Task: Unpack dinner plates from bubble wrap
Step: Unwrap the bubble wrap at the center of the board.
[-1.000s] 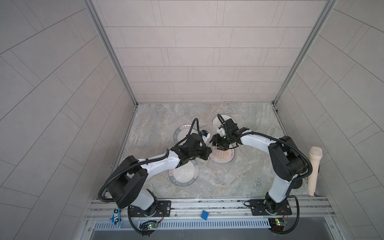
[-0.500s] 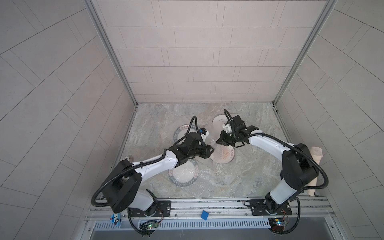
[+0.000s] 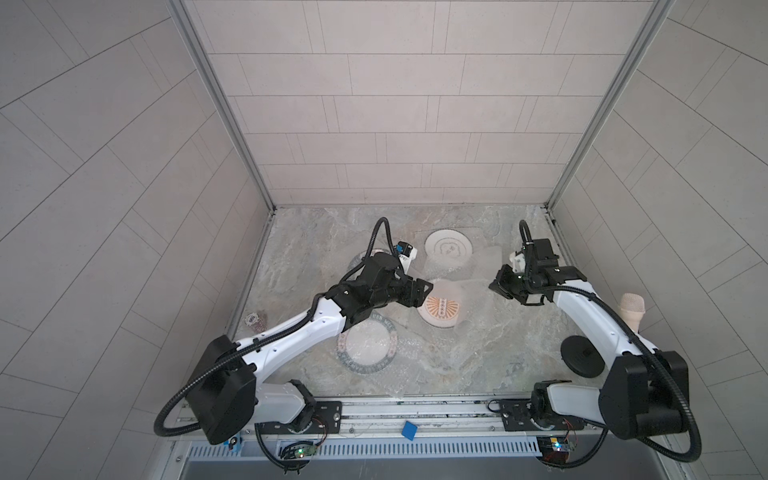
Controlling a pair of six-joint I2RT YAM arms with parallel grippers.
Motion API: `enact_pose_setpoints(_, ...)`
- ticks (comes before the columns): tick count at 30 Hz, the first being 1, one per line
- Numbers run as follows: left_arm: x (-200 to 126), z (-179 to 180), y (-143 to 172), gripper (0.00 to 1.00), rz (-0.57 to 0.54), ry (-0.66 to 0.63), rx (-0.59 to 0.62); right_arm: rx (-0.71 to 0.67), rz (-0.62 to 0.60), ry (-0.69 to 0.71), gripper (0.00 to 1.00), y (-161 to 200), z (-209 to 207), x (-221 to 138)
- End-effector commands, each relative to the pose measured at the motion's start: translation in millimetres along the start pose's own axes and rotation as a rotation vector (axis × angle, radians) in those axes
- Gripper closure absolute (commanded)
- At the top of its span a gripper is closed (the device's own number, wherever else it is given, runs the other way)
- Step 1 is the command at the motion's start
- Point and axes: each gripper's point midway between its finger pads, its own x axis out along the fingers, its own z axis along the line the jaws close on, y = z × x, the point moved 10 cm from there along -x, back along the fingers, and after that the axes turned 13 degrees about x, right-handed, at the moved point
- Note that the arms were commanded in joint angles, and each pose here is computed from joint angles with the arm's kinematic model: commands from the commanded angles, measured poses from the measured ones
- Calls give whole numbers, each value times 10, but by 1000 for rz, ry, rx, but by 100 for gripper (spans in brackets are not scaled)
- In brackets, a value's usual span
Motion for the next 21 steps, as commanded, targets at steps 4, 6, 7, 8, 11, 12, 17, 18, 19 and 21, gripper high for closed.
enact_pose_setpoints(4,221,16,49,25,142,32,4,126,-59,149,84,-51,-426,13)
enact_pose_setpoints(6,313,19,87,25,173,50,-14,182,-86,165,70,-103,-546,21)
enact_pose_setpoints(7,354,17,95,26,190,59,-21,208,-97,159,57,-134,-596,20)
enact_pose_setpoints(8,398,23,113,27,212,63,-26,226,-108,159,45,-156,-629,15)
enact_pose_setpoints(11,539,17,169,30,272,76,-38,236,-157,171,22,-215,-639,-26)
enact_pose_setpoints(12,591,22,186,31,289,75,-43,230,-175,174,17,-226,-629,-44)
enact_pose_setpoints(17,857,30,247,38,363,109,-103,180,-254,213,1,-275,-544,-188)
enact_pose_setpoints(18,918,26,252,41,379,121,-115,140,-271,206,1,-260,-475,-230)
enact_pose_setpoints(19,971,27,266,44,390,127,-125,97,-287,204,2,-232,-399,-264)
enact_pose_setpoints(21,1071,34,304,49,412,125,-138,-25,-368,257,3,-140,-196,-396)
